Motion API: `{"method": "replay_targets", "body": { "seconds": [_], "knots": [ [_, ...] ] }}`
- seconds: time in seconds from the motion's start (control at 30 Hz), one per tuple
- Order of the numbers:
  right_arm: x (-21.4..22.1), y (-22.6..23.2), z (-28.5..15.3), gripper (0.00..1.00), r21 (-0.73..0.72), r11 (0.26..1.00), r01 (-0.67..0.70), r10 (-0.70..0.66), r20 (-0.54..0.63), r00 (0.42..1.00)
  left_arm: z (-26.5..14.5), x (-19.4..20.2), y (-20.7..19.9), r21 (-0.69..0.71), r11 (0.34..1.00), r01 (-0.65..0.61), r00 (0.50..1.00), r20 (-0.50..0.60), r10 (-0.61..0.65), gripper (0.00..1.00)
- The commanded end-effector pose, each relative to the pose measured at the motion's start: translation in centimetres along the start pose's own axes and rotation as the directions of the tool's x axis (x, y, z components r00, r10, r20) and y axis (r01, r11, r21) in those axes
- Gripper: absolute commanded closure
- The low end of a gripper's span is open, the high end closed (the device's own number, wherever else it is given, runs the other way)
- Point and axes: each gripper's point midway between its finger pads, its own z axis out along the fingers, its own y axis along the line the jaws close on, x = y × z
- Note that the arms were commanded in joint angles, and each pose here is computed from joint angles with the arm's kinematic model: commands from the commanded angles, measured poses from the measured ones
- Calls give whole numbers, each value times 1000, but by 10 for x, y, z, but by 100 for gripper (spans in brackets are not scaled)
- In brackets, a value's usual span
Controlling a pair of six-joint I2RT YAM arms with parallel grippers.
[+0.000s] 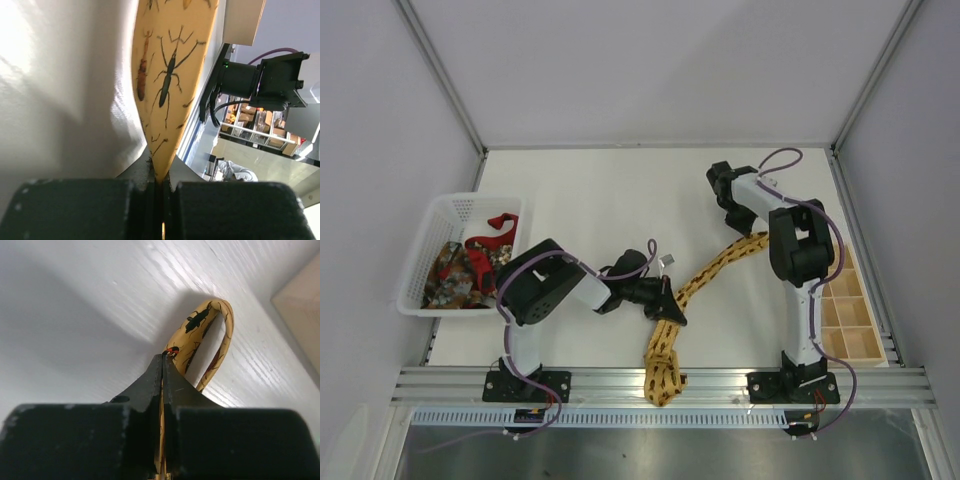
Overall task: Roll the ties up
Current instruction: Flatten the tie
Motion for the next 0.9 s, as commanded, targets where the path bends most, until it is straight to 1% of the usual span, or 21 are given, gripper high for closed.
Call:
{"method": "replay_targets", "body": {
  "seconds": [0.0,0.03,0.07,0.13,0.17,0.27,0.37,0.4,0.43,0.47,0.5,0.53,0.57,0.6,0.67,0.73,0.77,0.87],
  "knots": [
    [-33,-2,-6,100,111,983,148,-162,133,978,-4,7,-20,45,996,-83,996,-22,84,99],
    [-32,-3,-6,100,138,969,207,-224,127,966,-3,8,-21,48,995,-83,996,-26,85,98],
    [-43,3,-13,100,153,966,207,-231,169,958,-3,9,-23,52,995,-84,996,-30,85,98],
    [-41,5,-9,100,205,944,258,-294,171,940,-3,12,-27,68,994,-83,995,-42,86,96],
    [-43,9,-11,100,218,930,297,-339,188,922,-4,12,-28,72,994,-85,995,-44,88,92],
    [-47,19,-12,100,206,912,356,-396,204,895,-5,15,-30,72,993,-94,994,-53,98,85],
    [-49,30,-10,99,171,914,367,-397,203,895,-5,11,-25,21,994,-106,993,-49,107,70],
    [-50,32,-9,99,162,909,383,-411,200,890,-8,6,-28,7,992,-126,991,-33,127,66],
    [-51,36,-8,99,142,914,379,-402,203,893,-9,-3,-25,-44,989,-142,990,-12,141,63],
    [-48,39,-5,98,123,914,387,-405,188,895,-12,-10,-27,-67,985,-158,987,12,159,62],
    [-49,40,-4,98,117,911,396,-412,187,892,-21,-20,-40,-71,978,-196,978,57,200,59],
    [-52,41,1,97,109,915,388,-403,188,896,-28,-24,-41,-115,968,-224,971,64,232,55],
    [-53,41,3,98,107,916,387,-401,185,897,-33,-37,-38,-183,954,-238,959,113,261,53],
    [-56,42,4,98,100,918,383,-395,185,900,-42,-42,-52,-197,942,-271,942,144,302,50],
    [-64,46,8,98,91,914,396,-406,207,890,-53,-44,-49,-261,925,-277,933,158,324,48],
    [-78,52,10,98,89,915,394,-403,241,883,-62,-37,-50,-275,921,-276,930,165,328,44],
    [-81,53,16,98,110,913,392,-407,248,879,-64,-33,-48,-279,921,-272,931,165,326,43],
    [-92,57,28,98,113,918,381,-397,257,881,-70,-18,-36,-313,914,-260,936,152,318,41]
  ]
}}
